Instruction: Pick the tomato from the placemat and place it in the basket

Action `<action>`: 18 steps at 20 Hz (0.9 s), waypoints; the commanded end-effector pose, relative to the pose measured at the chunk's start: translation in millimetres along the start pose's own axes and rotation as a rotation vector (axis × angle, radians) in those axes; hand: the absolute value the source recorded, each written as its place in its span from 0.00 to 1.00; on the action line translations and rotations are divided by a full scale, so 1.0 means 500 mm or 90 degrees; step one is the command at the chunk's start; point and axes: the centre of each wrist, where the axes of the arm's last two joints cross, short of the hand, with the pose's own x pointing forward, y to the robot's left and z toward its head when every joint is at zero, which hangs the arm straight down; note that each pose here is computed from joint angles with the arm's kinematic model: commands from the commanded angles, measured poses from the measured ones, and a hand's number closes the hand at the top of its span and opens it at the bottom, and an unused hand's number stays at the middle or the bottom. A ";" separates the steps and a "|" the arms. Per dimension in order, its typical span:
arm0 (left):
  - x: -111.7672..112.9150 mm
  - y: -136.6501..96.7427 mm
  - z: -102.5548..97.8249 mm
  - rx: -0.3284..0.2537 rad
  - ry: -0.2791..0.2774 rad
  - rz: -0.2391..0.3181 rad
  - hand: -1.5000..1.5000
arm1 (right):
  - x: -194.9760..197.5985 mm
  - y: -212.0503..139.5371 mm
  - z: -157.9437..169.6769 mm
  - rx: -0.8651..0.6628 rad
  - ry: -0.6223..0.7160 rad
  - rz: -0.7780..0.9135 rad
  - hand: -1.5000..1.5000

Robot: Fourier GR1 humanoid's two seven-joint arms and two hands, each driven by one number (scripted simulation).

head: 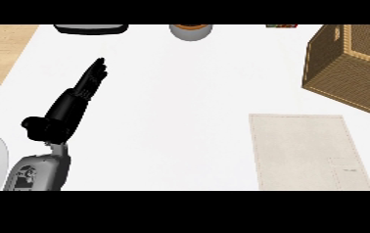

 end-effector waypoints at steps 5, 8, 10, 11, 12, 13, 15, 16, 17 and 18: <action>-0.030 -0.004 -0.004 -0.005 0.006 0.007 0.50 | -0.043 -0.023 -0.029 -0.097 0.019 -0.104 0.00; 0.009 0.011 -0.008 -0.007 -0.006 0.001 0.50 | -0.070 -0.014 -0.034 -0.090 -0.007 -0.046 0.00; -0.012 0.022 0.000 0.002 0.005 0.001 0.50 | -0.094 -0.037 -0.033 -0.078 -0.020 -0.045 0.00; -0.002 -0.001 -0.020 -0.009 -0.006 -0.003 0.50 | -0.061 -0.057 -0.059 -0.067 -0.015 -0.051 0.00; -0.011 -0.021 -0.007 -0.002 -0.011 0.002 0.50 | -0.075 -0.047 -0.052 -0.079 -0.022 -0.044 0.00; 0.037 -0.034 -0.004 -0.014 0.004 0.007 0.50 | -0.052 -0.055 -0.063 -0.082 -0.034 -0.051 0.00; 0.016 -0.011 -0.005 -0.009 0.000 -0.003 0.50 | -0.059 -0.041 -0.059 -0.090 -0.041 -0.081 0.00; -0.003 -0.004 0.009 -0.003 0.005 -0.010 0.50 | -0.042 -0.029 -0.060 -0.077 -0.042 -0.098 0.00; -0.003 0.003 -0.017 -0.010 0.003 0.001 0.50 | -0.023 -0.045 -0.075 -0.088 -0.046 -0.140 0.00; 0.003 -0.021 0.017 -0.012 -0.001 -0.002 0.50 | -0.032 -0.090 -0.086 -0.090 -0.038 -0.169 0.00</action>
